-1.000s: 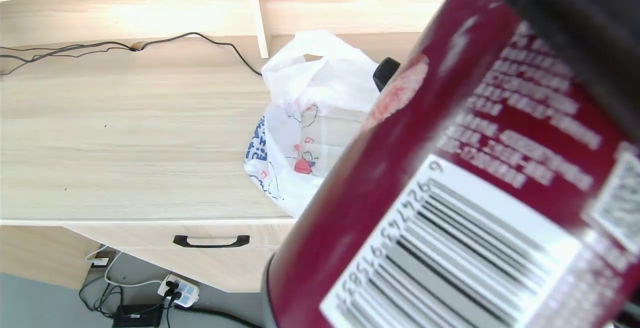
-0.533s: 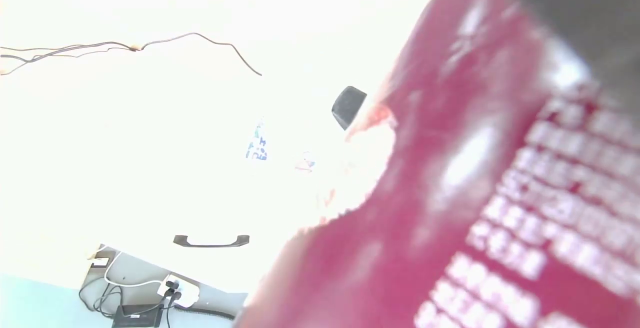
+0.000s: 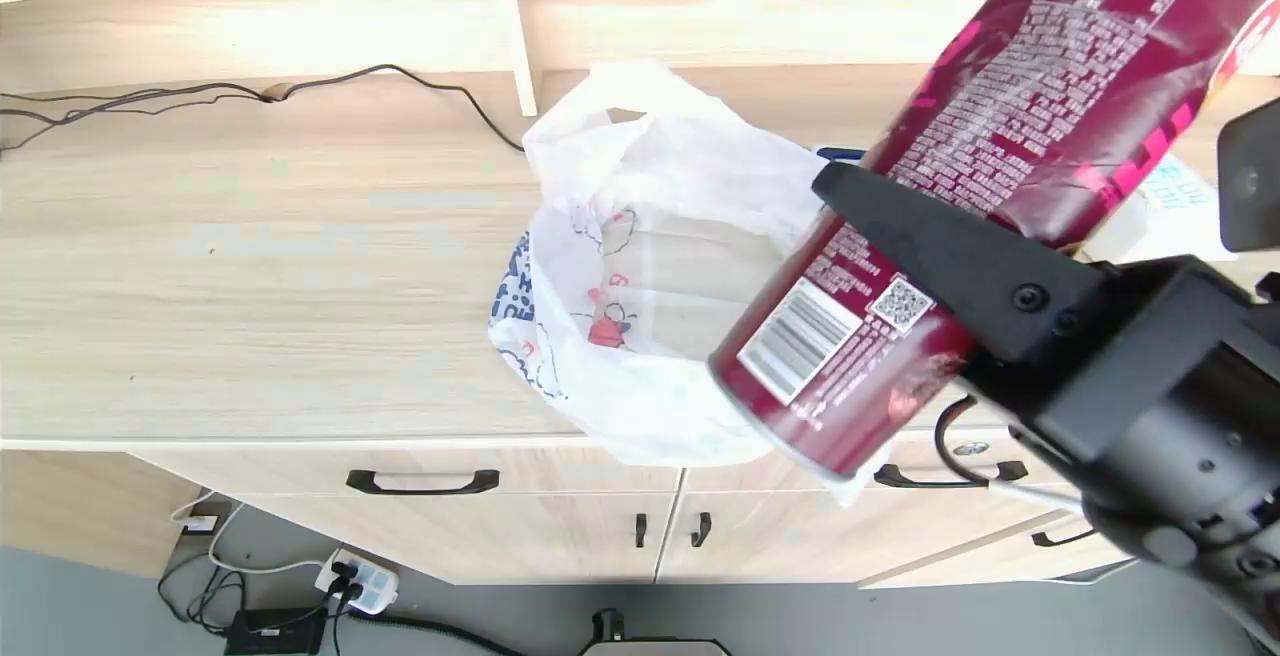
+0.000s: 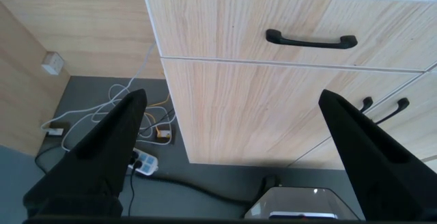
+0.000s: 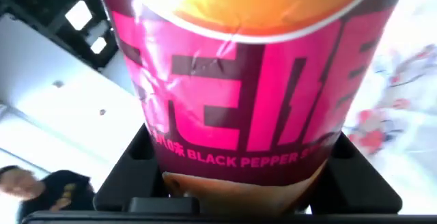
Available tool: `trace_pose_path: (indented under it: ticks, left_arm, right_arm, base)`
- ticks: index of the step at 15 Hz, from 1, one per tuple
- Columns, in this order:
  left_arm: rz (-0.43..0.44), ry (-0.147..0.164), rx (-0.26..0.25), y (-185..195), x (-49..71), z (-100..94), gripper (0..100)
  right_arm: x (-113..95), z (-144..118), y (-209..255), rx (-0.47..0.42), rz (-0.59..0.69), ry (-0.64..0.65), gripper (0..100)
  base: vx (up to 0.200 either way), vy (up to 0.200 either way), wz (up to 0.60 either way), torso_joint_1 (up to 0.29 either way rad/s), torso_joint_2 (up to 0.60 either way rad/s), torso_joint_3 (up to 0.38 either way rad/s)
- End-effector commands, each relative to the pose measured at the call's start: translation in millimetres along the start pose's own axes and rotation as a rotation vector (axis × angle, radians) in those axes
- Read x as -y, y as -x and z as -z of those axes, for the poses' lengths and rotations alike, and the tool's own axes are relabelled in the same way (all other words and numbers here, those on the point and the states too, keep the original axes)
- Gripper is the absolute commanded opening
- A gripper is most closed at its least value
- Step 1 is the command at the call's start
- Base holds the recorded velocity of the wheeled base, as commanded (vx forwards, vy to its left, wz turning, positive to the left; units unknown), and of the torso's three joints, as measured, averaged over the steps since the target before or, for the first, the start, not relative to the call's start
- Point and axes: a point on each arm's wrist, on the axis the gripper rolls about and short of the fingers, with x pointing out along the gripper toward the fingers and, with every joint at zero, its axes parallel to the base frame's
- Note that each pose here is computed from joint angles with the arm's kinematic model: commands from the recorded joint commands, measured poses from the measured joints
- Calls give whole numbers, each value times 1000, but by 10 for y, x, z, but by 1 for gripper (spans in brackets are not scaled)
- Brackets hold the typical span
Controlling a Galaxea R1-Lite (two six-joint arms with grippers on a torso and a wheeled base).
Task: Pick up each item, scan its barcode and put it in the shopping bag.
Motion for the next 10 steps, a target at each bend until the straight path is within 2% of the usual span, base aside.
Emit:
trace_pose_path:
  ticks: [1,2,3,4,7,10]
  left_arm:
    - [-1,0,-1,-1,0,-1,100]
    - [-1,1,-1,-1,0,-1,100]
    - [-1,1,-1,-1,0,-1,100]
    - [-1,1,1,0,0,-1,100]
    - [-1,1,1,0,0,-1,100]
    - [-1,1,-1,-1,0,-1,100]
  right_arm:
    - [644,-329,140,37,183,355,0]
    - [772,-490,157,49,188,469,0]
    - [805,-551,159,53,185,518,0]
    - [845,-663,133,73,194,621,0]
    - [874,-877,35,111,230,776,0]
    - [992,-919,-103,94,216,893,0]
  base:
    - [0,0,0,0,0,0]
    - [0,0,0,0,0,0]
    - [0,0,0,0,0,0]
    - [0,0,0,0,0,0]
    - [0,0,0,0,0,0]
    - [0,0,0,0,0,0]
